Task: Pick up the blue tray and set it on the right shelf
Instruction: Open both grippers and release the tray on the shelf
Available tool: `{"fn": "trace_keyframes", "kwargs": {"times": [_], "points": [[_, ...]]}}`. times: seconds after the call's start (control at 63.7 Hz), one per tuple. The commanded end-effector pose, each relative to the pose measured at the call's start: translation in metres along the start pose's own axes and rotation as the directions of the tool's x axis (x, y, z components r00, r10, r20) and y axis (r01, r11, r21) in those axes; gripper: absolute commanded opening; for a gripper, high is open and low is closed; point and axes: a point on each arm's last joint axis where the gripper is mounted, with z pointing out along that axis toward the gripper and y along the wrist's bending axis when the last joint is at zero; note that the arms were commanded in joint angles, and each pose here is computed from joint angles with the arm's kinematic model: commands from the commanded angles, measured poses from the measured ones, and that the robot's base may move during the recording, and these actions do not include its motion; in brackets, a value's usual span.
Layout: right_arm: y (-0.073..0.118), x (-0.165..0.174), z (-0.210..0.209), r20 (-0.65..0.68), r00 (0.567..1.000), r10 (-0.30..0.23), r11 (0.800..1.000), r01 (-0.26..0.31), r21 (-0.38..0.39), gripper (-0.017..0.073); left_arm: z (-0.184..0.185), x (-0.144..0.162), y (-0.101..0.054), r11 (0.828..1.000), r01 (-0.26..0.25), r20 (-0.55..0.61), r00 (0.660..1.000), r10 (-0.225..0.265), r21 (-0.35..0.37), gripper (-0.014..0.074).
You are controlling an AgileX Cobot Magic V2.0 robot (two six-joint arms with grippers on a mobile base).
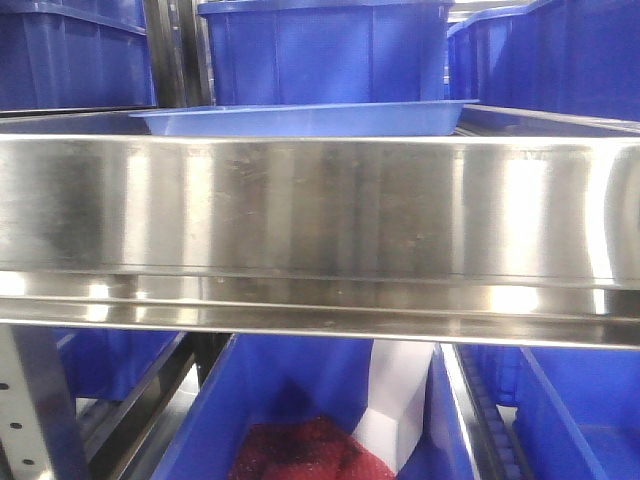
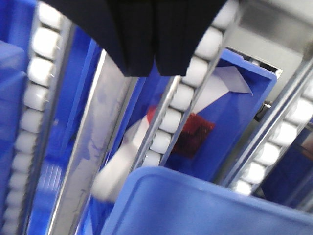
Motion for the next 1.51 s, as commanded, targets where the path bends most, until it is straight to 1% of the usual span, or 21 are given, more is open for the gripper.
{"fn": "trace_keyframes", "kwargs": {"times": [0.0, 0.063, 0.157, 0.282, 0.314, 0.361, 0.471, 0.518, 0.534, 0.565, 0.612, 0.643, 0.706, 0.832, 1.224, 1.255, 1.318, 1.334, 1.365, 1.428, 1.491], "points": [[-0.003, 0.012, -0.033, 0.174, 0.983, -0.050, 0.999, 0.052, -0.007, 0.0055, -0.034, 0.016, 0.001, 0.999, -0.010, 0.181, 0.984, 0.004, 0.032, -0.0043], [-0.006, 0.031, -0.041, 0.216, 0.974, -0.067, 0.998, 0.070, -0.007, 0.0055, -0.048, 0.036, 0.004, 0.999, -0.012, 0.251, 0.968, 0.001, 0.042, -0.0045], [-0.009, 0.058, -0.042, 0.277, 0.958, -0.073, 0.997, 0.079, -0.012, 0.0055, -0.052, 0.070, 0.010, 0.999, -0.015, 0.315, 0.949, -0.002, 0.051, -0.0048], [-0.014, 0.096, -0.043, 0.397, 0.915, -0.069, 0.996, 0.085, -0.022, 0.0055, -0.068, 0.117, 0.017, 0.997, -0.022, 0.436, 0.900, -0.010, 0.069, -0.0048], [-0.016, 0.105, -0.042, 0.420, 0.905, -0.073, 0.996, 0.091, -0.022, 0.0055, -0.064, 0.127, 0.018, 0.997, -0.022, 0.433, 0.901, -0.010, 0.068, -0.0048], [-0.017, 0.118, -0.043, 0.479, 0.875, -0.079, 0.995, 0.101, -0.021, 0.0055, -0.068, 0.142, 0.021, 0.997, -0.029, 0.468, 0.884, -0.006, 0.068, -0.0048], [-0.021, 0.147, -0.038, 0.576, 0.810, -0.115, 0.990, 0.143, -0.003, 0.0055, -0.067, 0.167, 0.025, 0.997, -0.044, 0.531, 0.847, 0.004, 0.064, -0.0048], [-0.022, 0.157, -0.038, 0.616, 0.780, -0.112, 0.990, 0.144, -0.003, 0.0055, -0.067, 0.175, 0.027, 0.997, -0.052, 0.566, 0.824, 0.007, 0.063, -0.0048], [-0.023, 0.160, -0.038, 0.632, 0.767, -0.111, 0.989, 0.145, -0.003, 0.0055, -0.068, 0.178, 0.027, 0.997, -0.058, 0.585, 0.811, 0.013, 0.059, -0.0048], [-0.024, 0.165, -0.039, 0.653, 0.749, -0.108, 0.989, 0.145, -0.003, 0.0055, -0.068, 0.181, 0.028, 0.996, -0.066, 0.601, 0.799, 0.020, 0.054, -0.0048], [-0.024, 0.170, -0.040, 0.674, 0.731, -0.105, 0.989, 0.146, -0.003, 0.0055, -0.069, 0.186, 0.029, 0.996, -0.070, 0.631, 0.775, 0.019, 0.056, -0.0048], [-0.025, 0.172, -0.040, 0.682, 0.724, -0.104, 0.989, 0.146, -0.004, 0.0055, -0.069, 0.188, 0.029, 0.996, -0.071, 0.641, 0.768, 0.018, 0.058, -0.0048], [-0.025, 0.173, -0.041, 0.687, 0.719, -0.103, 0.989, 0.146, -0.004, 0.0055, -0.070, 0.190, 0.029, 0.996, -0.068, 0.647, 0.762, 0.011, 0.064, -0.0048], [-0.025, 0.173, -0.040, 0.685, 0.721, -0.104, 0.989, 0.146, -0.004, 0.0055, -0.067, 0.192, 0.029, 0.996, -0.068, 0.640, 0.768, 0.012, 0.063, -0.0048], [-0.025, 0.174, -0.040, 0.684, 0.722, -0.104, 0.989, 0.146, -0.004, 0.0055, -0.067, 0.192, 0.029, 0.996, -0.064, 0.638, 0.770, 0.008, 0.064, -0.0048], [-0.025, 0.174, -0.040, 0.683, 0.723, -0.104, 0.989, 0.146, -0.004, 0.0055, -0.066, 0.193, 0.030, 0.996, -0.049, 0.635, 0.772, -0.006, 0.069, -0.0048], [-0.025, 0.174, -0.040, 0.683, 0.723, -0.104, 0.989, 0.146, -0.004, 0.0055, -0.067, 0.193, 0.030, 0.995, 0.014, 0.636, 0.768, -0.075, 0.101, -0.0048], [-0.025, 0.174, -0.040, 0.683, 0.723, -0.104, 0.989, 0.146, -0.004, 0.0055, -0.068, 0.193, 0.031, 0.995, 0.034, 0.640, 0.763, -0.088, 0.096, -0.0048], [-0.025, 0.174, -0.040, 0.683, 0.723, -0.104, 0.989, 0.146, -0.004, 0.0055, -0.068, 0.195, 0.033, 0.996, 0.051, 0.646, 0.758, -0.089, 0.078, -0.0048], [-0.025, 0.174, -0.040, 0.682, 0.724, -0.104, 0.989, 0.146, -0.003, 0.0055, -0.067, 0.203, 0.037, 0.999, 0.052, 0.665, 0.745, -0.045, 0.010, -0.0048], [-0.025, 0.174, -0.040, 0.680, 0.726, -0.104, 0.989, 0.146, -0.003, 0.0055, -0.062, 0.214, 0.042, 0.995, 0.073, 0.682, 0.732, -0.003, -0.074, -0.0048]]}}
